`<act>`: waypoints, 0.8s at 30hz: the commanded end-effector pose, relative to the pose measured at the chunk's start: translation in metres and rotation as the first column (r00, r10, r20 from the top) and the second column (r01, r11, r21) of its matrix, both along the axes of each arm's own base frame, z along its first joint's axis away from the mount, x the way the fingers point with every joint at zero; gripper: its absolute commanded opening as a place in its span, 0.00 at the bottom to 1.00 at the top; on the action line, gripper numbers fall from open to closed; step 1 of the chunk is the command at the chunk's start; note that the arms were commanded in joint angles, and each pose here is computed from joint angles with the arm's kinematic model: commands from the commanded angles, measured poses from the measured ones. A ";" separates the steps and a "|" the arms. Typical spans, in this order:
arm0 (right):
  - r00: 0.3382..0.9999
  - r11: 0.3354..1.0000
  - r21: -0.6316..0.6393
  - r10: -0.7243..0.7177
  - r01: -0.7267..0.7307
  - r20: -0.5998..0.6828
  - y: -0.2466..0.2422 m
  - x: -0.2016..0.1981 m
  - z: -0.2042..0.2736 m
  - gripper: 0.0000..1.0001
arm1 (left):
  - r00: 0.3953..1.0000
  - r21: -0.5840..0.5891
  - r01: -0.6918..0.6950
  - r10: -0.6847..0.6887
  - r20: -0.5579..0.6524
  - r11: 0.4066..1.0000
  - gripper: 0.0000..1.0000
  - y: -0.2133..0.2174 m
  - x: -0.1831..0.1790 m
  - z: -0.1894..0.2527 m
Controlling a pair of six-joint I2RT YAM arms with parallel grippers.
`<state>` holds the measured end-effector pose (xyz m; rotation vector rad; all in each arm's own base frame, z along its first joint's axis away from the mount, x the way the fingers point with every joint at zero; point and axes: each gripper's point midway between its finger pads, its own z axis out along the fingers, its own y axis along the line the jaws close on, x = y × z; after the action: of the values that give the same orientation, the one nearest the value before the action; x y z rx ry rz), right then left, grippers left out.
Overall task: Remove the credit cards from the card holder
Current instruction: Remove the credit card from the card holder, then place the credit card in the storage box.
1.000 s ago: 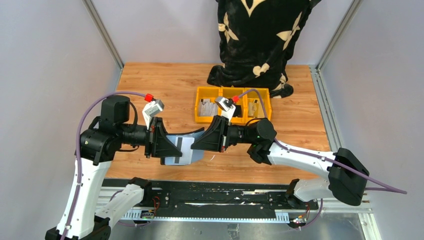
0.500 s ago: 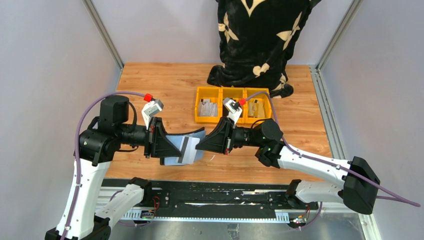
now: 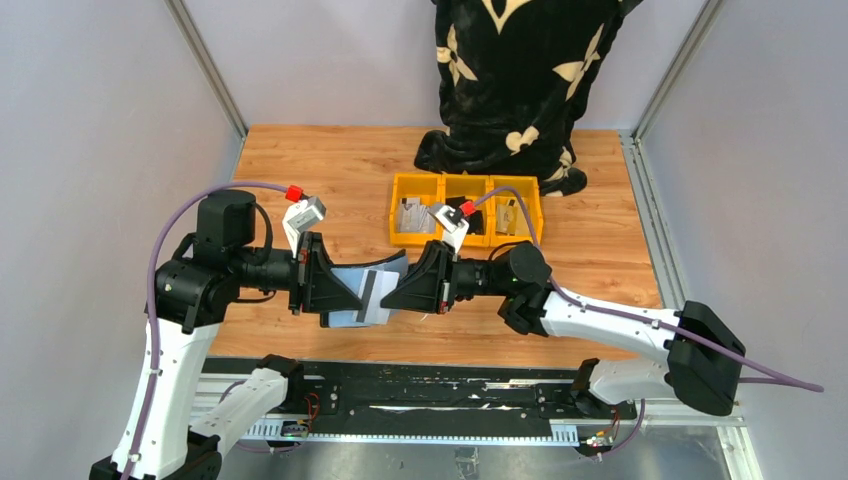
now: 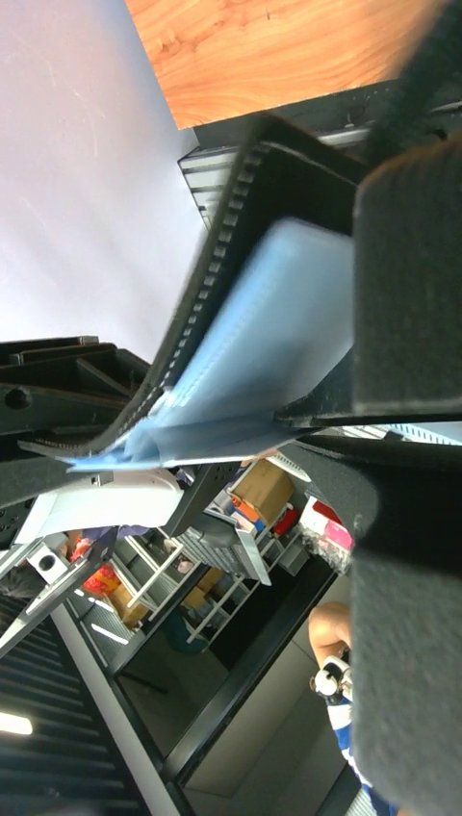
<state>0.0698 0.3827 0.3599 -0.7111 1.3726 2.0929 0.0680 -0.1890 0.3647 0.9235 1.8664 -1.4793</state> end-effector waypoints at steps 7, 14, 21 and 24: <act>0.982 0.985 -0.037 -0.163 0.167 0.094 -0.048 0.023 0.008 0.00 | 0.993 0.031 -0.068 0.065 0.095 0.997 0.00 0.004 0.010 0.004; 0.927 0.901 -0.222 -0.354 0.374 0.126 -0.096 0.069 -0.015 0.00 | 0.977 0.053 -0.096 0.084 0.196 0.994 0.00 0.009 0.014 0.004; 0.804 0.695 -0.421 -0.569 0.583 0.174 -0.145 0.136 -0.045 0.00 | 0.948 0.063 -0.104 0.080 0.309 0.993 0.00 0.015 0.010 0.011; 0.757 0.622 -0.478 -0.634 0.620 0.157 -0.159 0.162 -0.062 0.00 | 0.932 0.065 -0.112 0.082 0.353 0.992 0.00 0.017 0.009 0.014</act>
<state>0.2052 0.2469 0.3331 -0.3827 1.7224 1.3448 0.0801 -0.1773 0.3698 0.9914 1.7710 -1.1897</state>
